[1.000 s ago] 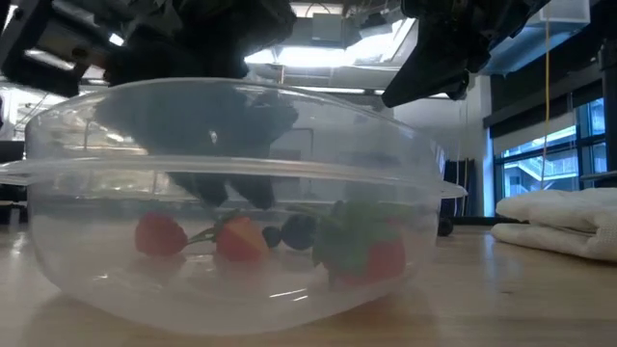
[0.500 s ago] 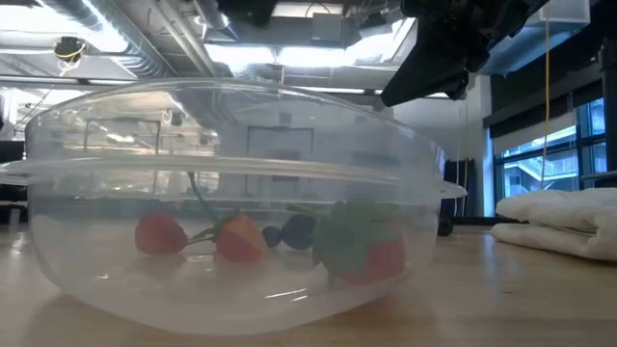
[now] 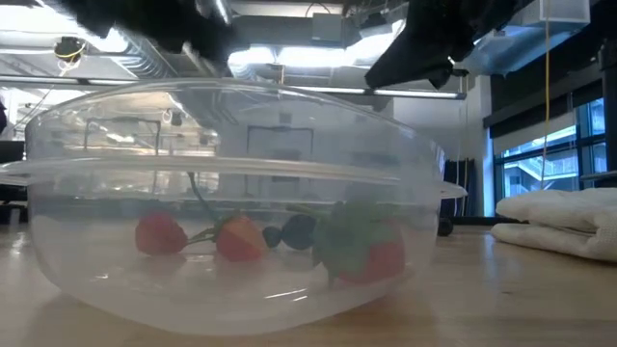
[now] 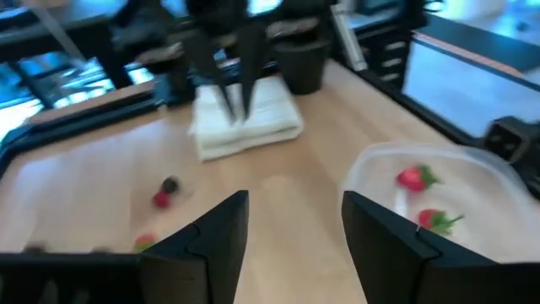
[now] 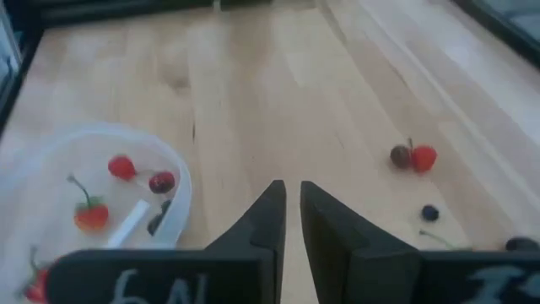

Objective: Pick and placing Produce into tupperware
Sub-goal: Put the blackberry in the bottom transparent bin

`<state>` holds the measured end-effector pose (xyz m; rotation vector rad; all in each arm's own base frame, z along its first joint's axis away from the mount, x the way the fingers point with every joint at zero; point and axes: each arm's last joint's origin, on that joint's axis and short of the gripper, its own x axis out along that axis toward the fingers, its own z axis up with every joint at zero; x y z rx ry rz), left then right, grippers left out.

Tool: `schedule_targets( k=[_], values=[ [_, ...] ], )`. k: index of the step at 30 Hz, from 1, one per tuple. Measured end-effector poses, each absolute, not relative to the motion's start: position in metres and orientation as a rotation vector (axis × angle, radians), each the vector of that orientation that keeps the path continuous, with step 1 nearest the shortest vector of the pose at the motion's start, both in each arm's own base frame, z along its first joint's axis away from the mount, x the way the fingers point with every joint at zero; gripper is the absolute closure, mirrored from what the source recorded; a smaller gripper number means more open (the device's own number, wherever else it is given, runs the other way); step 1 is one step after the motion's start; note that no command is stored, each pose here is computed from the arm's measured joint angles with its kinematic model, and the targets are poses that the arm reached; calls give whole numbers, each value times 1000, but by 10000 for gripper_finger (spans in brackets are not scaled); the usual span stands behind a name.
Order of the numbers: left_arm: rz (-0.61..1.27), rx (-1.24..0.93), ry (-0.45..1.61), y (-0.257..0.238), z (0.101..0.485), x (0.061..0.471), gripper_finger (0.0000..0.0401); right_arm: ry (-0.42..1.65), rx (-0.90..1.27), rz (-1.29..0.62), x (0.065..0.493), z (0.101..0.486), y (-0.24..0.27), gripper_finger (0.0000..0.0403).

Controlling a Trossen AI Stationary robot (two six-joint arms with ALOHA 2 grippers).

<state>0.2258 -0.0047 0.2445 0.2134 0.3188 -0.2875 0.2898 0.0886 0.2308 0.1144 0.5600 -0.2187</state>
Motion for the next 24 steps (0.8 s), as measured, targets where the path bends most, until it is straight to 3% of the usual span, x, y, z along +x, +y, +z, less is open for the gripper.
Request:
schedule_targets(
  k=[7,17,20,24],
  values=[
    [-152,121,310,19,206,199,216,601,337,-450,289,222,61,360],
    [-103,85,277,30,172,179,216,597,285,-450,295,224,42,358],
    [-96,71,269,31,165,175,216,597,288,-457,295,224,40,338],
    [-74,55,264,33,157,170,216,599,284,-454,295,224,40,277]
  ],
)
